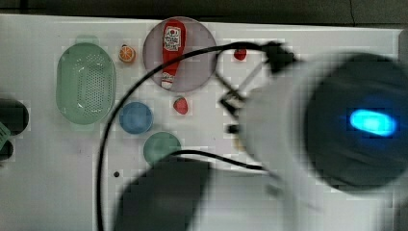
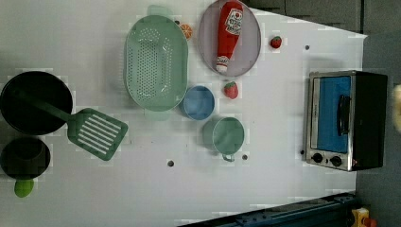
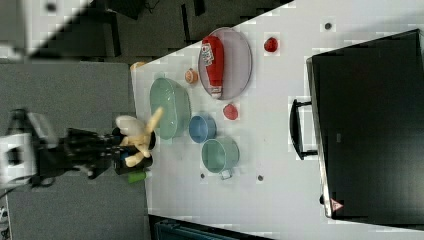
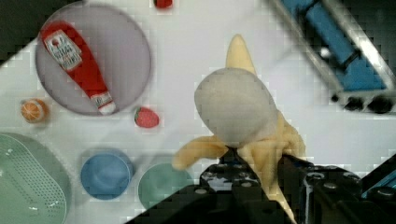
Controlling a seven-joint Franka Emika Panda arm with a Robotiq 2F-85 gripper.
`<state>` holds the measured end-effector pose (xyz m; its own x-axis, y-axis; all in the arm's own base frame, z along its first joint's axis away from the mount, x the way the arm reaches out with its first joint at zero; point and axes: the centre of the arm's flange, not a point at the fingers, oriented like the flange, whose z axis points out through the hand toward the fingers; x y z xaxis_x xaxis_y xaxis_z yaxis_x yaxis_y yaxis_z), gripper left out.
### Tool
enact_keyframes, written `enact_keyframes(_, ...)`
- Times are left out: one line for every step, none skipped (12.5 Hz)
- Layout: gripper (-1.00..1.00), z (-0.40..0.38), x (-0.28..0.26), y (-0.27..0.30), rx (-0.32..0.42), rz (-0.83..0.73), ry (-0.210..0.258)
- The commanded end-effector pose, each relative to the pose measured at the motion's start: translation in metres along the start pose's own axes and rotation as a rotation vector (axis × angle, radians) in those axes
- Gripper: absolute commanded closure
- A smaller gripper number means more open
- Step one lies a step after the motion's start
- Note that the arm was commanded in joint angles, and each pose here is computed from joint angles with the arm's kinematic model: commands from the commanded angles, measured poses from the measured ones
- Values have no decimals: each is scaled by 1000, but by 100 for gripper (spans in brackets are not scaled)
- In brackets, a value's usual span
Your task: Pick banana from oven and place on table.
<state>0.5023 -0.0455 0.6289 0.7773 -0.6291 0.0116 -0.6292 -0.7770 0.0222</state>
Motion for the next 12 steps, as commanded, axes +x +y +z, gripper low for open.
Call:
enact_keyframes(57,94,7,-20,-73,188,-82)
enact_keyframes(57,118,7,-22,-57,185,-64)
enact_keyframes(57,144,6,-23,-40,183,-47)
enact_keyframes(57,171,4,-22,-26,181,-32)
enact_keyframes(57,197,0,-21,-19,179,-25)
enact_keyframes(57,222,-4,-18,-20,180,-26)
enact_keyframes(57,245,-8,-14,-26,181,-33)
enact_keyframes(57,265,-11,-12,-34,182,-39)
enact_keyframes(57,284,-14,-10,-45,182,-50)
enact_keyframes(57,300,-16,-9,-52,182,-55)
enact_keyframes(48,313,-17,-9,-57,180,-56)
enact_keyframes(28,321,-17,-10,-58,178,-55)
